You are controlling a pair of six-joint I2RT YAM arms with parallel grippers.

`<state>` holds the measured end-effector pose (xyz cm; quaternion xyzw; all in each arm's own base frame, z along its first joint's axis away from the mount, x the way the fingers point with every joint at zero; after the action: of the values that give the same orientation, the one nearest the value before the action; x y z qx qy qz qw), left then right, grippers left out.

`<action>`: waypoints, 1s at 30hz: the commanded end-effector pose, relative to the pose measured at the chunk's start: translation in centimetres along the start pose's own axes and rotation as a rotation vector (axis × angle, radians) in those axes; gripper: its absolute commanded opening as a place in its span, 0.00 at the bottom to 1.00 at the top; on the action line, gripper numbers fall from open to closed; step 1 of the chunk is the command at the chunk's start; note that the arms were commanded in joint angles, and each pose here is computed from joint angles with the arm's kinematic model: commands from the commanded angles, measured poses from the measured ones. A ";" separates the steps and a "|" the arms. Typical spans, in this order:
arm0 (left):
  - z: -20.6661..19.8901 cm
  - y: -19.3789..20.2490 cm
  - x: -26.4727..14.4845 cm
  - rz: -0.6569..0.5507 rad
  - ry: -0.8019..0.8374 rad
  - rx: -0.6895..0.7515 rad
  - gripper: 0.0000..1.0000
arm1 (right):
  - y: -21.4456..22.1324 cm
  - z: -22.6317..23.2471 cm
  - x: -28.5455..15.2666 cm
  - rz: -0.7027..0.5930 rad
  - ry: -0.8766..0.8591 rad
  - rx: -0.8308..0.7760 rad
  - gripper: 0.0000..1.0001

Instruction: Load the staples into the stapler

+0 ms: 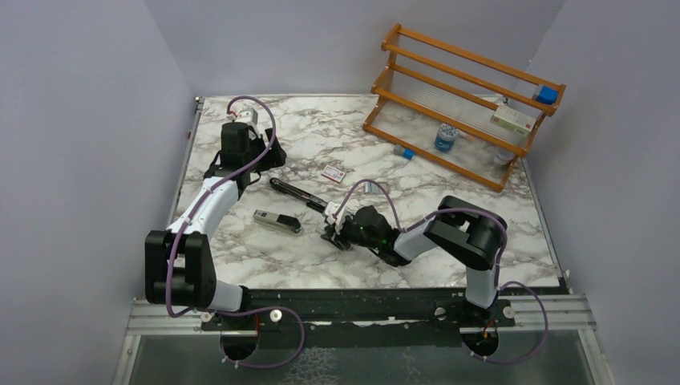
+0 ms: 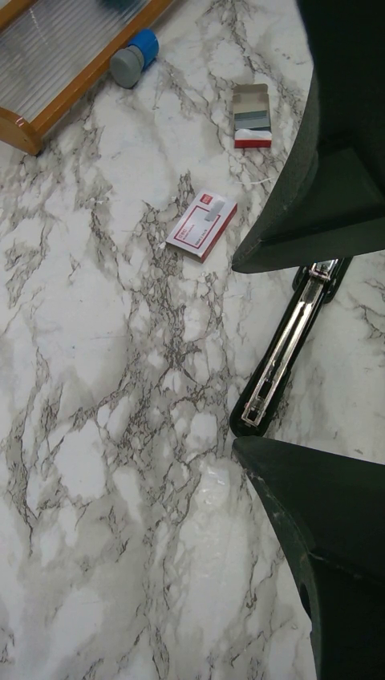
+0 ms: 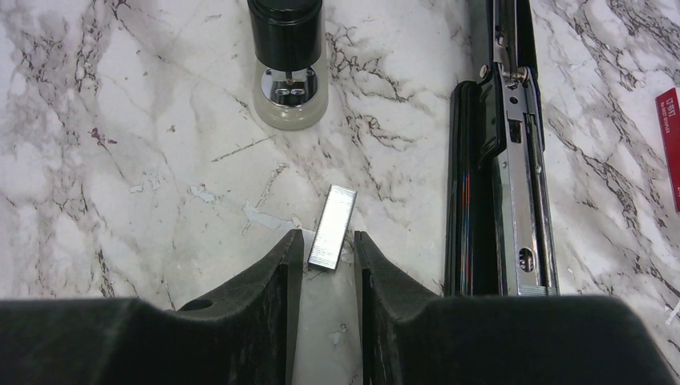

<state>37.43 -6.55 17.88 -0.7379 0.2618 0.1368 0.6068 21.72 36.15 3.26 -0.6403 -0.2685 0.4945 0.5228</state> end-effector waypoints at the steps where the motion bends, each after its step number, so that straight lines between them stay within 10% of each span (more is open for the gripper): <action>1: 0.0 -0.6 0.2 -0.020 0.022 -0.002 0.78 | 8.5 0.5 -2.0 0.317 0.006 0.045 0.32; 22: 0.0 -0.6 0.3 -0.018 0.026 -0.011 0.78 | 9.0 0.2 -2.3 0.335 0.038 0.057 0.08; 30: 1.3 -0.6 -0.4 -0.018 -0.074 -0.032 0.78 | 0.8 0.8 -0.9 0.202 -0.034 0.060 0.01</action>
<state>37.50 -6.32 17.49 -0.7396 0.2649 0.1422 0.6022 21.95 36.60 3.74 -0.6376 -0.2505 0.5053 0.5247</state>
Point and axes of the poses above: each gripper's point midway between its finger pads, its own x axis out along the fingers, its own z axis along the line the jaws close on, y = z × x, the point moved 4 cm from there along -x, back along the fingers, and after that the axes turned 9 degrees about x, right-handed, at the moved point
